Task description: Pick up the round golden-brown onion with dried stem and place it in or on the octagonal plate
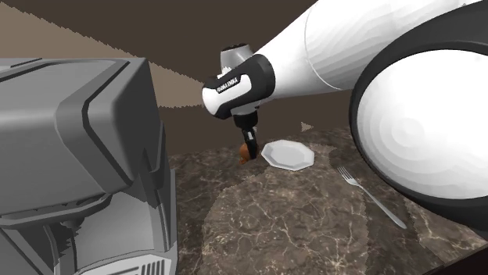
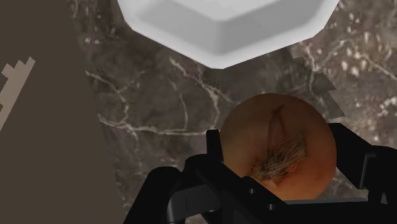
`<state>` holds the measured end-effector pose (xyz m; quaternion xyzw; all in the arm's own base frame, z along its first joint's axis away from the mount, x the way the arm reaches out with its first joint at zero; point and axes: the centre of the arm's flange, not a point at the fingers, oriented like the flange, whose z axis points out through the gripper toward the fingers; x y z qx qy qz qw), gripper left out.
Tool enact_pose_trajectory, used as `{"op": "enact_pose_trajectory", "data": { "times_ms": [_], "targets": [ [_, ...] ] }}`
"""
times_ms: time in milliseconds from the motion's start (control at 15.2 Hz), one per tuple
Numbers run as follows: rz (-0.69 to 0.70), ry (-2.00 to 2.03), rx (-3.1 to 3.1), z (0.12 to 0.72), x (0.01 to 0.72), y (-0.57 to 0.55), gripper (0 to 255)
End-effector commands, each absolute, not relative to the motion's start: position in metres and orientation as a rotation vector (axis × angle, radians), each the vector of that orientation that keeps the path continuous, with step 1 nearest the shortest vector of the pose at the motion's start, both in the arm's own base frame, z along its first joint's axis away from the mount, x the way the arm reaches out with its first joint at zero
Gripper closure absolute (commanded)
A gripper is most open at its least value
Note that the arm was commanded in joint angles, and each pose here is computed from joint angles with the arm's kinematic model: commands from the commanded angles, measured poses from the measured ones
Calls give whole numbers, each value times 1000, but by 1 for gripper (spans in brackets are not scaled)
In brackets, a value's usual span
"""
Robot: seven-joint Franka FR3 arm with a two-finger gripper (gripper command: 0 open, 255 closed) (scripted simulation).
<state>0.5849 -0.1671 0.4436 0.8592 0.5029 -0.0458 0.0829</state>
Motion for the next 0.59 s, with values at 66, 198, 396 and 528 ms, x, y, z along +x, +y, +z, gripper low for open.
{"op": "enact_pose_trajectory", "data": {
  "times_ms": [66,198,396,528],
  "targets": [
    [-137,1501,2565,460,584,-167,255],
    [-137,1501,2565,471,584,-167,255],
    [-137,1501,2565,487,584,-167,255],
    [-137,1501,2565,497,584,-167,255]
  ]
}}
